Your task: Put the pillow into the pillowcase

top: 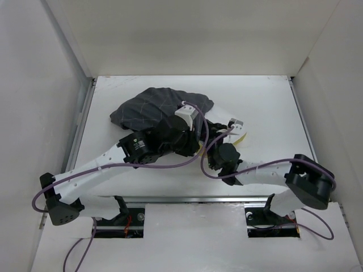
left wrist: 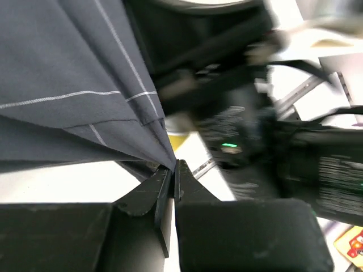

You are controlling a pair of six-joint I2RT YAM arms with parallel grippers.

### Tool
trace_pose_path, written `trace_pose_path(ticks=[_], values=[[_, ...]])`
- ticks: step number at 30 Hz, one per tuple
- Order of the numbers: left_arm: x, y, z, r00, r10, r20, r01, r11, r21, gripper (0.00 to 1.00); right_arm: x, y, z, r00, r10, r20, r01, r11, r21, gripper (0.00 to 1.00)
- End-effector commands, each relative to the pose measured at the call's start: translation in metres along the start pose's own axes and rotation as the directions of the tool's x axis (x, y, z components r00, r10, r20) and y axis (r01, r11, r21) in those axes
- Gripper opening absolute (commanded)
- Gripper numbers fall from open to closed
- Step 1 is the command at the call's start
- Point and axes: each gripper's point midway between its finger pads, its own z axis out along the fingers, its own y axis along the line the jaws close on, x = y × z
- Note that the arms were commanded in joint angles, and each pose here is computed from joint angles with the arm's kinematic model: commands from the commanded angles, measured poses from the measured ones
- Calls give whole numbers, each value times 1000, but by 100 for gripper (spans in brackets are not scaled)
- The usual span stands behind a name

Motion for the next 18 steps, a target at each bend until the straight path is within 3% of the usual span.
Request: trace_pose_path(ticks=[1,4,5,6,7,8,9,11,15,18], values=[[-19,-87,-58,1000,18,11,-21,919,393,0,-13,27,19,975,197,102,-194,980,-38,0],[-20,-73,-60,1000,-5,27,-4,943,332,1,14,34,7,991,132,-5,-132,979,-153,0],[-25,-53,-53,997,-52,58,38,974,222,11,8,38,1,992,125,-28,-128,974,-188,7],[-17,-37,-50,997,-63,37,57,988,144,25,12,41,-6,992,103,-72,-117,967,-228,29],[-16,-30,-49,996,-74,42,69,992,103,45,32,26,-15,988,6,-154,-39,976,-212,45],[-15,-20,-45,995,-82,55,79,995,54,83,21,31,-20,984,6,-178,-46,973,-224,61],[-17,-14,-46,993,-96,70,94,995,38,100,28,26,-25,973,2,-230,-51,977,-207,80],[-23,-5,-48,990,-105,94,105,994,9,100,43,12,-36,938,-104,-332,44,982,-183,88],[-40,32,-46,964,-169,203,197,972,-126,100,26,-15,-39,920,-181,-349,167,983,-71,95],[-38,73,-32,950,-206,234,263,932,-249,100,9,-31,-16,909,-240,-341,247,969,-24,98]])
